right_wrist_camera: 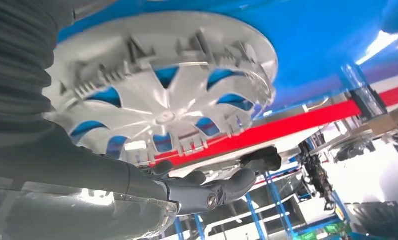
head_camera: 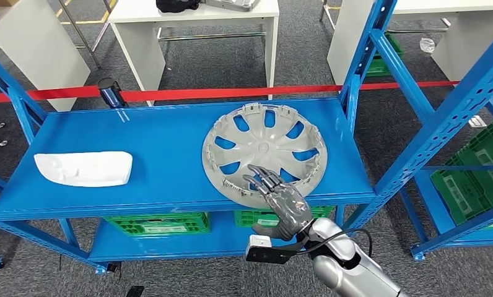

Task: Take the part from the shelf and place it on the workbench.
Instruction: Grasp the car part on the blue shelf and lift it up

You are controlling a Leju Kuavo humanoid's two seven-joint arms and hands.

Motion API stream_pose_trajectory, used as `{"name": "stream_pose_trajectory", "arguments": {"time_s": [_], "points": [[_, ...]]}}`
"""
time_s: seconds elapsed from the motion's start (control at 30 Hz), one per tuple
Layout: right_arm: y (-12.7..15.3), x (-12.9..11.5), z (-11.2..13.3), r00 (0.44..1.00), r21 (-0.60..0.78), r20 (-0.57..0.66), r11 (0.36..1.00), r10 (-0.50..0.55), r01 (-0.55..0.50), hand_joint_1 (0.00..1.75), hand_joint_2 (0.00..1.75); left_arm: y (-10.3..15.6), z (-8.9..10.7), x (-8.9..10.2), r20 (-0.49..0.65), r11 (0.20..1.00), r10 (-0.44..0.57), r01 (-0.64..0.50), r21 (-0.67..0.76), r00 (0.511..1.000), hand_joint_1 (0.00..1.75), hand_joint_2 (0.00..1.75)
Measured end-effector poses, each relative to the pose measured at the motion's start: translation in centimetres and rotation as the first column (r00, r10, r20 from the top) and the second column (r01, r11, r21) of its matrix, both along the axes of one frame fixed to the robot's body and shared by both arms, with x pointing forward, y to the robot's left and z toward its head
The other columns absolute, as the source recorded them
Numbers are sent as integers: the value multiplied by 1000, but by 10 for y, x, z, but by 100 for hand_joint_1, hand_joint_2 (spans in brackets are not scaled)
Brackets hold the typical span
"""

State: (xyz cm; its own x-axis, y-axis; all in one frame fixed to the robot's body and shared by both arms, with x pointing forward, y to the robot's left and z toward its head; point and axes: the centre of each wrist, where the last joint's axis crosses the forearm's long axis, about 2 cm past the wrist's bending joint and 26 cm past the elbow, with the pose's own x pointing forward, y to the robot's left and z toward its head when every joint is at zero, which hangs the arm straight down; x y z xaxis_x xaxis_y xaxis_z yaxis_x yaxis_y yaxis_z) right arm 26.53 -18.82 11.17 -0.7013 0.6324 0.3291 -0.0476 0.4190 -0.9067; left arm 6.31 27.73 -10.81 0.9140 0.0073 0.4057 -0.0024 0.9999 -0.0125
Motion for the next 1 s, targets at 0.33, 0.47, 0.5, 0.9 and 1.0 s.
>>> {"name": "stream_pose_trajectory", "arguments": {"time_s": [0.33, 0.47, 0.5, 0.9, 1.0], "points": [[-1, 8, 2, 999, 24, 7, 999, -31, 31, 0, 175, -1, 0, -2, 5, 1000, -1, 1, -4, 1000, 0, 0], [-4, 10, -3, 1000, -13, -13, 1000, -29, 29, 0, 175, -3, 0, -2, 6, 1000, 0, 0, -9, 1000, 0, 0], [-4, 10, -4, 1000, -25, -17, 999, -26, 26, 0, 175, -3, 0, -2, 7, 1000, 0, 0, -10, 1000, 0, 0], [-18, 31, -14, 998, -138, -26, 989, -64, 59, 0, 175, -2, -1, -5, -1, 1000, 1, -1, -12, 1000, 0, 0], [-21, 40, -10, 997, -147, -11, 986, -78, 76, 0, 175, 0, -1, -5, -3, 1000, 1, -1, -9, 1000, 0, 0]]}}
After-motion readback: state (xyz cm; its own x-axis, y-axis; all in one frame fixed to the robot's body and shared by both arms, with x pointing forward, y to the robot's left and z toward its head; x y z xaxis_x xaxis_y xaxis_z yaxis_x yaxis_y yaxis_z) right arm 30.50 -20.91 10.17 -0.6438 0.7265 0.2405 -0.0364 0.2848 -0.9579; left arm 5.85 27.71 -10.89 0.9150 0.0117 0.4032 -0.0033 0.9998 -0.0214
